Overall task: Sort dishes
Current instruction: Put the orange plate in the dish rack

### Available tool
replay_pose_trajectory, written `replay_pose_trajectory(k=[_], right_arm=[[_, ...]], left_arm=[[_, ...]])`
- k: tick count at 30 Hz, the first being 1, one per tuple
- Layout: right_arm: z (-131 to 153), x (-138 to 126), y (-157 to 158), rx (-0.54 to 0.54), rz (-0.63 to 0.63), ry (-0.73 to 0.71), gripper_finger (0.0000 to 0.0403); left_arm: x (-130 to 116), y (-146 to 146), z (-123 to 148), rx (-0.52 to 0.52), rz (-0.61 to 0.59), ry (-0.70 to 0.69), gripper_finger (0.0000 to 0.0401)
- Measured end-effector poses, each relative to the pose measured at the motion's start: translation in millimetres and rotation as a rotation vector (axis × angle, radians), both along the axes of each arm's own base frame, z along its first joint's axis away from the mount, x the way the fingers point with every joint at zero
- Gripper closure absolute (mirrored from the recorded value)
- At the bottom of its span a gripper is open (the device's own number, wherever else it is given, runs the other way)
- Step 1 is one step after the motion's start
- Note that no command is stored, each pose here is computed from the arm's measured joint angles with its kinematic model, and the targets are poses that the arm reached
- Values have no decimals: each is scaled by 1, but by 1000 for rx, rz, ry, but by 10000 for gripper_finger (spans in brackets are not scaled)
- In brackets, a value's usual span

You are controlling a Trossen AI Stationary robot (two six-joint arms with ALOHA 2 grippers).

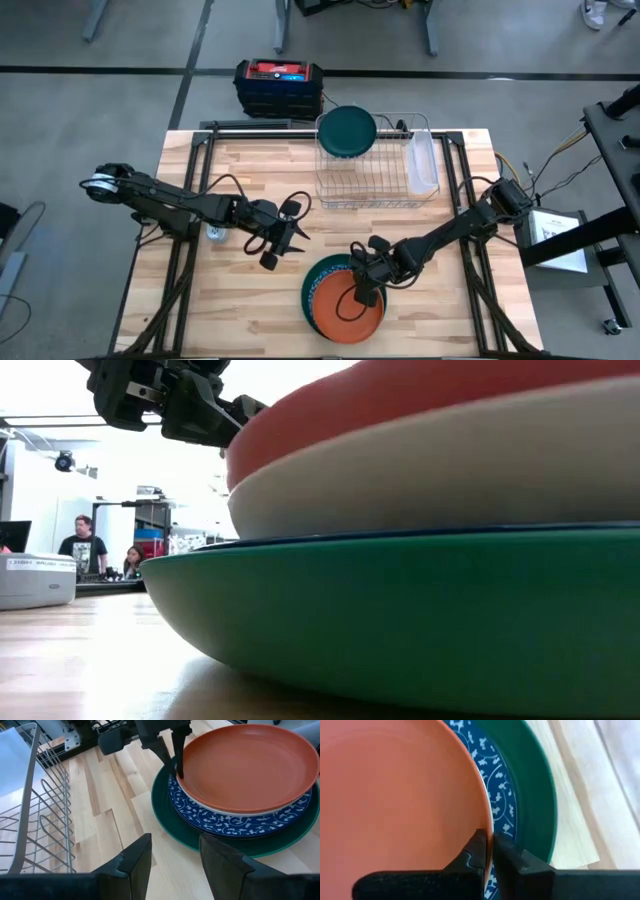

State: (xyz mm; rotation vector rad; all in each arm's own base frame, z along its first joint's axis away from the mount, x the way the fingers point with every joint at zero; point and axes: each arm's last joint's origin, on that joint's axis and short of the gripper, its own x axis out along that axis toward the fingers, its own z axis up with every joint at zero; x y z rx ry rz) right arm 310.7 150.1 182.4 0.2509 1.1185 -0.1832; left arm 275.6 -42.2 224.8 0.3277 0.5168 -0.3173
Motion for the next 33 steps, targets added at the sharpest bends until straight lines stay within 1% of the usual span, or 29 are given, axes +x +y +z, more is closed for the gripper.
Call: replay_pose_trajectory(k=[4,8,13,15,17,19,22,25,27,30,33], right_arm=[[15,2,0,-36,18,-57,400],[28,2,2,-78,80,-87,401],[47,-3,10,-247,165,-94,402],[59,-3,12,-292,186,-106,402],[73,-4,14,-308,202,-126,402],[86,-3,14,-299,195,-161,402],[95,-2,11,-276,179,-191,402],[89,0,12,-238,181,-190,402],[78,4,15,-229,187,-184,403],[58,9,18,-228,187,-131,403],[43,14,18,-235,165,-97,403]], left_arm=[[0,0,0,6,-4,-2,246],[1,0,2,3,-4,-27,246],[2,0,9,2,-8,-83,246],[1,0,11,0,-7,-97,246],[0,0,14,-2,-8,-109,246],[0,0,15,-7,-6,-113,246],[0,0,15,-11,-5,-111,246],[-1,0,15,-13,-4,-109,246],[-1,0,14,-12,-4,-100,246],[-1,0,14,-13,-4,-101,246],[-1,0,14,-16,-2,-98,246]])
